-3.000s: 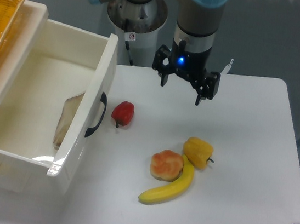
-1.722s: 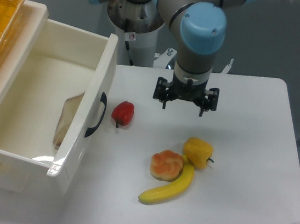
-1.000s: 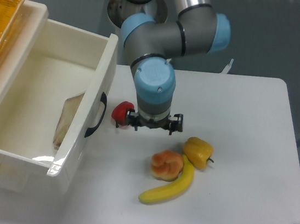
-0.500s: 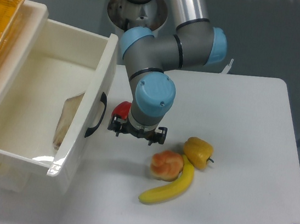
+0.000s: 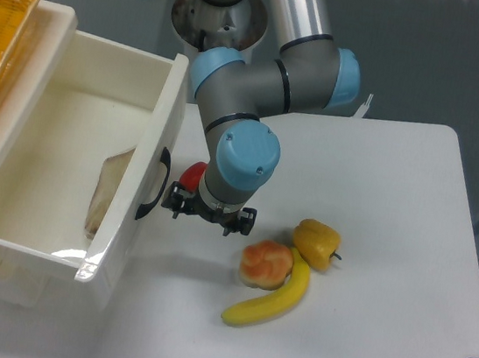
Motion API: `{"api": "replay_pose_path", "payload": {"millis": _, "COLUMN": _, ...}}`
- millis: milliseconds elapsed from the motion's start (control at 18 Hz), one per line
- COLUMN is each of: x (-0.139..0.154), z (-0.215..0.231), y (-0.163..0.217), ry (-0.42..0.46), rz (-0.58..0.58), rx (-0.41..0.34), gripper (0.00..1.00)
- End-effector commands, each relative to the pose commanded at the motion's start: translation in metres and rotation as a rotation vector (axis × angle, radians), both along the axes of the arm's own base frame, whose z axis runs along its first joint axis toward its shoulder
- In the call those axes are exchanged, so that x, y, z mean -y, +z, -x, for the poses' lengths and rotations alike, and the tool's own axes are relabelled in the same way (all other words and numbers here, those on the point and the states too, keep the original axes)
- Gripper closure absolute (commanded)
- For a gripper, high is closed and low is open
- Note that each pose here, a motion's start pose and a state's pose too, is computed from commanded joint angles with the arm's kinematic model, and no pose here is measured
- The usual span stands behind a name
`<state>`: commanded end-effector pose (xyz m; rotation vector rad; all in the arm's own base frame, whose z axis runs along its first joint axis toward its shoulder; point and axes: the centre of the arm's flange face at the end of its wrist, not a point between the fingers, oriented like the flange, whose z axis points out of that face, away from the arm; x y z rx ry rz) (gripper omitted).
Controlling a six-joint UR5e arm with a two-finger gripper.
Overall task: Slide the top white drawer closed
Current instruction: 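Bring the gripper against the drawer front beside its black handle, then push the top white drawer into the cabinet with the gripper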
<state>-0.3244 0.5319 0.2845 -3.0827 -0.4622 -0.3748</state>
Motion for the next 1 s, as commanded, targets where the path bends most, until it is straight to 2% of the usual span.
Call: {"api": "replay_pose_path", "payload": {"millis": 1000, "x": -0.014, "z": -0.03, "y": 0.017, "ry": -0.036, "rz": -0.046, "rx": 0.012, "gripper": 0.0}}
